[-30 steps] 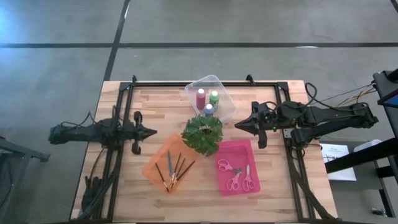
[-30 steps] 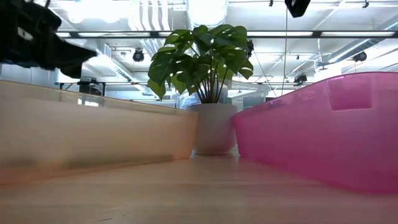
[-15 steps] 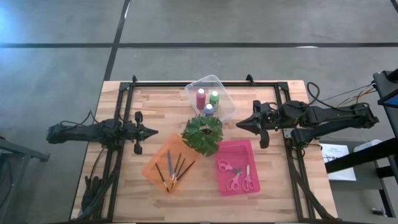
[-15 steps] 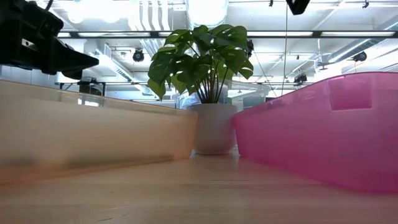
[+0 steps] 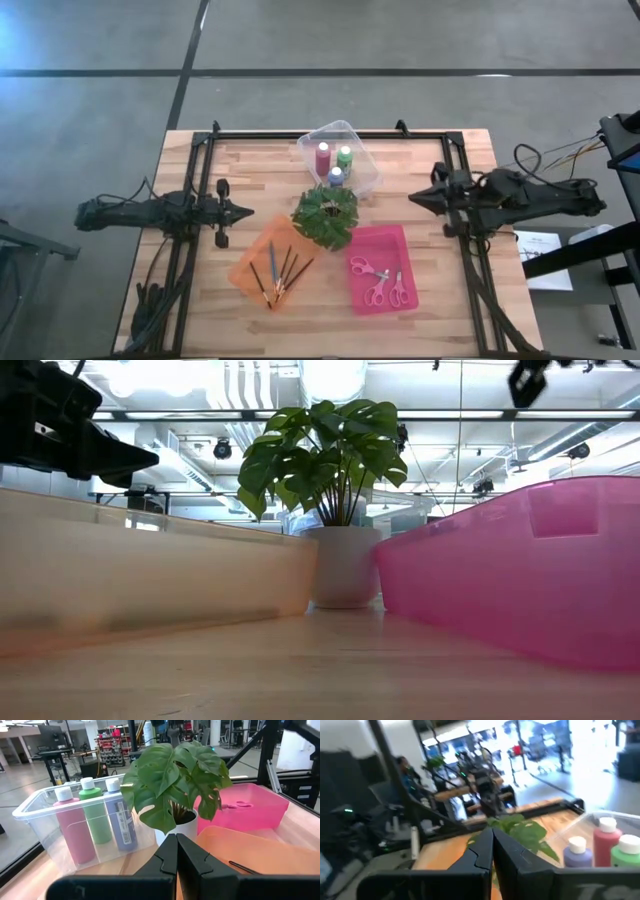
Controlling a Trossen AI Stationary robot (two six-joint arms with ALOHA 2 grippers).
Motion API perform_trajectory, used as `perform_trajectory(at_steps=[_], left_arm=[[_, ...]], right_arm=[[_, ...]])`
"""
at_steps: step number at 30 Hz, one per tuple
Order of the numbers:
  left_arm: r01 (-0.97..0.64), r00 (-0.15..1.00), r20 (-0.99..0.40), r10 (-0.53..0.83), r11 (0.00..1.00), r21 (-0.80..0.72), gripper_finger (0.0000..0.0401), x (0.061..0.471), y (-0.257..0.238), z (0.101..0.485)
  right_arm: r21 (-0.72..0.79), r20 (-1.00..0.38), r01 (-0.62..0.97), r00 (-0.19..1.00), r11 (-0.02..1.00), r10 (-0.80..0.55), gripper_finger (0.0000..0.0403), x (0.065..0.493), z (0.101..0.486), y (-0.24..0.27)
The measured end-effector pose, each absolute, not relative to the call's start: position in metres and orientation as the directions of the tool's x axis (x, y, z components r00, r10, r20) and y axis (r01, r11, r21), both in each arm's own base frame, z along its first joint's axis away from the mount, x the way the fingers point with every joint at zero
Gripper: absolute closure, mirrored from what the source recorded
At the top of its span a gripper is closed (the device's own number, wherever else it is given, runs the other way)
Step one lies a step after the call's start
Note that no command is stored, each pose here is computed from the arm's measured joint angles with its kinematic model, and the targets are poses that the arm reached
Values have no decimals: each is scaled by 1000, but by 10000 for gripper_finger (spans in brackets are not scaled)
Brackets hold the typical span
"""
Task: Pick & Place Paint Supplies
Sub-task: Return to Home Position
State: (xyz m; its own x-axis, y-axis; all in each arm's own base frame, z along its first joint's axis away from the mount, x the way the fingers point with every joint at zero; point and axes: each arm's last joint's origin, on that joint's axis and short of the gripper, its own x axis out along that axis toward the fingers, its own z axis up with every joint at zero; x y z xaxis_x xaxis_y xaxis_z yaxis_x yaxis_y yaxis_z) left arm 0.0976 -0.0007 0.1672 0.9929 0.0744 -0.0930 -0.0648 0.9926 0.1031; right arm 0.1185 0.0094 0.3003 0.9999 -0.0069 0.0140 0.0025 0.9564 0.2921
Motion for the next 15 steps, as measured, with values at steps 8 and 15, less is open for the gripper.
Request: perform_trajectory(at_steps=[8,15], left_arm=[[-64,993,-94,74,993,103,395,98,-1,167],[-63,992,-99,74,993,101,395,98,-1,167]], right_arm=[[256,147,-132,984,958,96,395,79,244,8],[171,72,-144,988,975,133,395,88,211,10]])
